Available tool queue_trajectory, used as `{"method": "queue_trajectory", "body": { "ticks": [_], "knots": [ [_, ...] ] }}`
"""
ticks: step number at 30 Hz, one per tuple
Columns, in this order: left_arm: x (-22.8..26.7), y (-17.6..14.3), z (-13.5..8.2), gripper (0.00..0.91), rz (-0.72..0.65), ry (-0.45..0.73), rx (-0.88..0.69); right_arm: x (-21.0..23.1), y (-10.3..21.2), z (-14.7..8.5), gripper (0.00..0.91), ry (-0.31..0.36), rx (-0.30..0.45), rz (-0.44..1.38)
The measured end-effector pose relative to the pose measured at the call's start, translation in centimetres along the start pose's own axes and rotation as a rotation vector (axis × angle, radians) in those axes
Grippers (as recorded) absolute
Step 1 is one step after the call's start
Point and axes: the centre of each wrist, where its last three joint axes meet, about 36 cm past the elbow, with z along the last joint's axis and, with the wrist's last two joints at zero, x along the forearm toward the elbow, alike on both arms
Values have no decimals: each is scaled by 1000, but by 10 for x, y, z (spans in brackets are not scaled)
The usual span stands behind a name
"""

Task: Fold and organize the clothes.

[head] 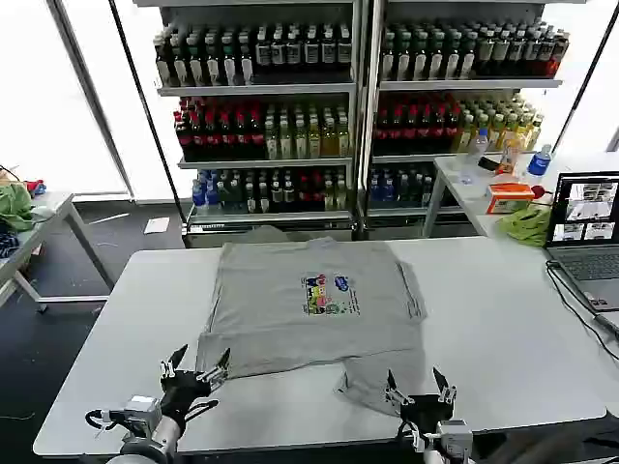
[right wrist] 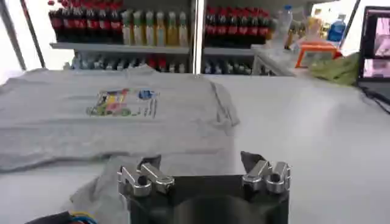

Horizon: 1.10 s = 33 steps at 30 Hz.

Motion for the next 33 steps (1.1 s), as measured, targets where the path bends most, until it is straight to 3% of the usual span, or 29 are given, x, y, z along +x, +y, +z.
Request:
{"method": "queue_trajectory", "body": {
  "ticks": [26, 28, 29, 31, 32, 33],
  "knots": [
    [-23, 13, 29, 897, -21, 99, 26, -7, 9, 18, 907, 74, -36, 6],
    [-24, 13, 31, 746, -21, 105, 28, -8, 9, 18, 907, 76, -36, 6],
    [-23, 13, 32, 403, -21, 108, 29, -8, 10, 19, 907, 78, -36, 5],
    [-23, 13, 33, 131, -21, 111, 30, -8, 11, 20, 897, 81, -36, 2],
    [-23, 14, 33, 20, -21, 113, 30, -9, 11, 21, 363, 81, -36, 1],
    [-23, 14, 33, 10, -21, 114, 30, -9, 11, 21, 0, 81, -36, 0]
  ]
}}
